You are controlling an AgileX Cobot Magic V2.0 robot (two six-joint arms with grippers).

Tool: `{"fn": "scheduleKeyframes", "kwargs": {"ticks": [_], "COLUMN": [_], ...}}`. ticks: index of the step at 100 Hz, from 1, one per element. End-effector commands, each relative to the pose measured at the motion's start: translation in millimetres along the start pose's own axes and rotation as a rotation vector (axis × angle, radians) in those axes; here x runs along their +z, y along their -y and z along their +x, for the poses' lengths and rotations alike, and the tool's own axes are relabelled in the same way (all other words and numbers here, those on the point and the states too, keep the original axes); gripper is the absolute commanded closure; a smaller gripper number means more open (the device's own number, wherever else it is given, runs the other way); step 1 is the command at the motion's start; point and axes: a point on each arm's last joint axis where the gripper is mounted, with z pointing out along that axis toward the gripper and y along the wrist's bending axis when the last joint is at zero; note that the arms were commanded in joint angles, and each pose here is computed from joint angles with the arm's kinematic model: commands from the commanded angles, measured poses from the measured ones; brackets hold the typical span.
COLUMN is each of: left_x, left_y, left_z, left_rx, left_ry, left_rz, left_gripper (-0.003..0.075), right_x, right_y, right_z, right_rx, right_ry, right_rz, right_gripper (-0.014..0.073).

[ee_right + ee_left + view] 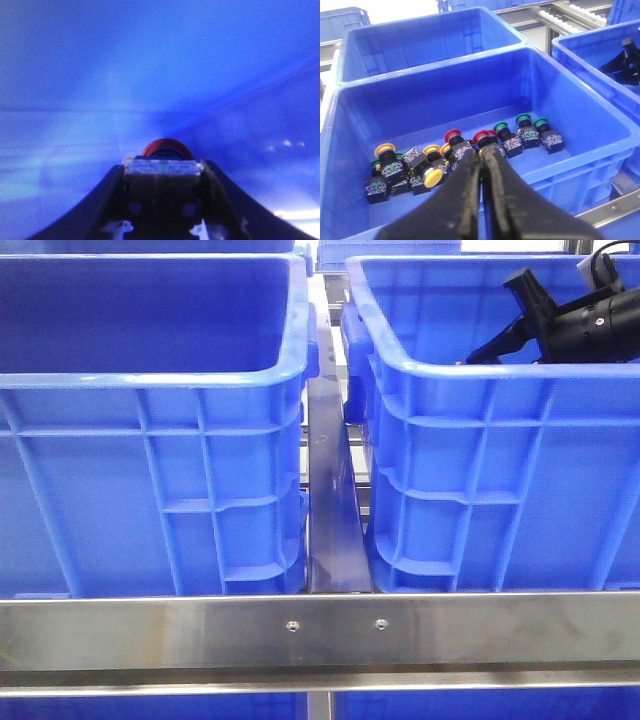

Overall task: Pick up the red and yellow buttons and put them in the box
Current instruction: 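Lower the red button into the empty blue bin and open the right gripper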

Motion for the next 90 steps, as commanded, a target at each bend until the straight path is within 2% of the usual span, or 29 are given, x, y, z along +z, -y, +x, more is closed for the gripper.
{"fn": "scheduleKeyframes", "kwargs": {"ticks": [1, 6, 13, 32, 46, 56, 90], "left_x": [-0.3, -0.3, -0.3, -0.3, -0.3, -0.3, -0.3], "left_y": [-1.1, -1.1, -1.1, -1.1, -1.1, -1.1, -1.1], "left_z": [-14.0, -14.0, -14.0, -14.0, -14.0, -14.0, -14.0], "left_rx": [-0.008, -0.008, -0.008, -0.008, -0.008, -0.008, -0.008], "left_ry": [0.090, 0.090, 0.090, 0.090, 0.090, 0.090, 0.090], "left_rz": [-0.008, -0.008, -0.008, -0.008, -0.008, -0.008, -0.008], "left_gripper": [0.0739, 0.0739, 0.0739, 0.0739, 0.0739, 0.0739, 0.0739], "right_x": [-14.3, -14.3, -14.3, -14.3, -14.5, -16.4, -31.3], "right_y": [-29.8, -29.8, -29.7, -29.7, -30.1, -29.6, -19.8], "right_z": [-14.0, -14.2, -14.3, -14.3, -14.3, -16.1, -28.0], "right_rx": [-0.022, -0.020, -0.020, -0.020, -0.021, -0.020, -0.029], "right_ry": [0.052, 0.054, 0.054, 0.054, 0.055, 0.060, 0.059], "right_rz": [-0.090, -0.090, -0.089, -0.089, -0.090, -0.090, -0.103], "right_gripper": [0.0545, 0.0529, 0.0464, 0.0150, -0.0004, -0.0031, -0.0031]}}
